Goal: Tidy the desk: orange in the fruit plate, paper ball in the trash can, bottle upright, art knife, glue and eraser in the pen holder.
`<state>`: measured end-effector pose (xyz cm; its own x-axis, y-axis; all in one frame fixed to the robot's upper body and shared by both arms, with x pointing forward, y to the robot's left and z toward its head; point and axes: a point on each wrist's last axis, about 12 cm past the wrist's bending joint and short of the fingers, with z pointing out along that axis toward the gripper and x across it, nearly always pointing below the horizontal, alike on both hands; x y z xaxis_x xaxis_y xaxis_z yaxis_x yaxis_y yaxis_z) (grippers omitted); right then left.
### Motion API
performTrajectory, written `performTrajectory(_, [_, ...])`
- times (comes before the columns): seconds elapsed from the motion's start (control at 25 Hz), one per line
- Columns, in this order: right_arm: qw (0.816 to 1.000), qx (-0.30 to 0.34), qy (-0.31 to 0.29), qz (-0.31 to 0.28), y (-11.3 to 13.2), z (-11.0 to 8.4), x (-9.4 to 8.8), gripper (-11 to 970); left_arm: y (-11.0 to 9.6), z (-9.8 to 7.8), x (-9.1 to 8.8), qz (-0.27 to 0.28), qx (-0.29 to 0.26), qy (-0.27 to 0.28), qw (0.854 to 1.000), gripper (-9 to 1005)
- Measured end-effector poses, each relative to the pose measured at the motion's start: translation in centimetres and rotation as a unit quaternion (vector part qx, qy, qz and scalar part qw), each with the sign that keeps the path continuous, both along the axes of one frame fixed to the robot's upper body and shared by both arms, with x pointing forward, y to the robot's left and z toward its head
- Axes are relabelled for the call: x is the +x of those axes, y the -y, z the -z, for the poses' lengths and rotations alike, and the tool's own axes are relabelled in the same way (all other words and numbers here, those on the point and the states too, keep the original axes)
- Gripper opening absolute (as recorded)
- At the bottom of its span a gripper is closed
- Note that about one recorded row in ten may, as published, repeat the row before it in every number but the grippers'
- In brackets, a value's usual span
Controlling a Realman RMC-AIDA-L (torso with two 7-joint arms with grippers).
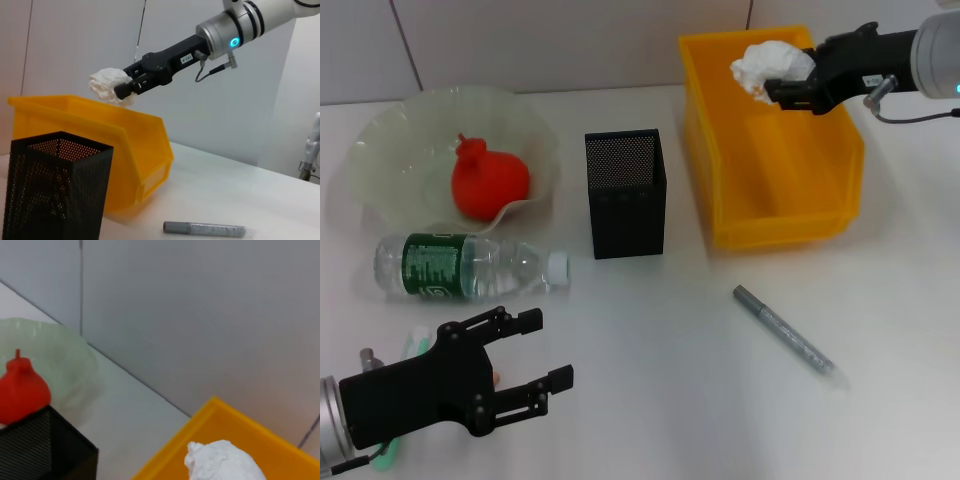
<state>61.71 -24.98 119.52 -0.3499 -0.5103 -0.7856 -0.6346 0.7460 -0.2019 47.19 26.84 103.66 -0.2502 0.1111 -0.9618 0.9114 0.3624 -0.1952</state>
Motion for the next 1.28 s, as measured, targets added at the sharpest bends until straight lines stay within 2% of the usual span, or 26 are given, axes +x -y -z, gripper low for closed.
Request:
performTrajectory(0.08, [1.0, -0.003, 0.008, -0.006, -0.3, -0.4, -0.3, 395, 0.0, 0.0, 0.0, -0.001, 0.001, 0.0, 1.0, 740])
performTrajectory(0.32, [0.998, 0.032, 0.039, -0.031, -0.9, -1.5, -1.7, 603, 0.1, 0.1, 0.0, -0.002, 0.001, -0.001, 1.0, 739])
performTrajectory(0.44, [0.995, 0.061, 0.066, -0.05, -0.8, -2.4, -2.8, 783, 0.1, 0.1, 0.0, -0.002, 0.001, -0.001, 1.0, 739])
performTrajectory(0.64, [0.988, 0.103, 0.089, -0.079, -0.3, -2.7, -4.9, 825, 0.0, 0.1, -0.1, -0.004, 0.001, -0.001, 1.0, 738])
performTrajectory(0.8, [0.972, 0.169, 0.092, -0.139, 0.5, -2.1, -7.6, 824, -0.1, 0.1, -0.2, -0.005, 0.001, -0.001, 1.0, 738])
performTrajectory(1.0, [0.946, 0.227, 0.067, -0.221, 2.2, 0.2, -10.8, 823, -0.1, 0.0, -0.1, -0.004, 0.001, 0.001, 1.0, 737])
performTrajectory(1.12, [0.936, 0.237, 0.045, -0.256, 3.1, 2.8, -12.2, 822, -0.2, -0.2, 0.1, -0.001, 0.0, 0.002, 1.0, 736])
performTrajectory(1.28, [0.929, 0.245, 0.035, -0.274, 4.2, 6.5, -13.9, 821, -0.5, -0.7, 0.5, 0.0, 0.001, 0.001, 1.0, 736])
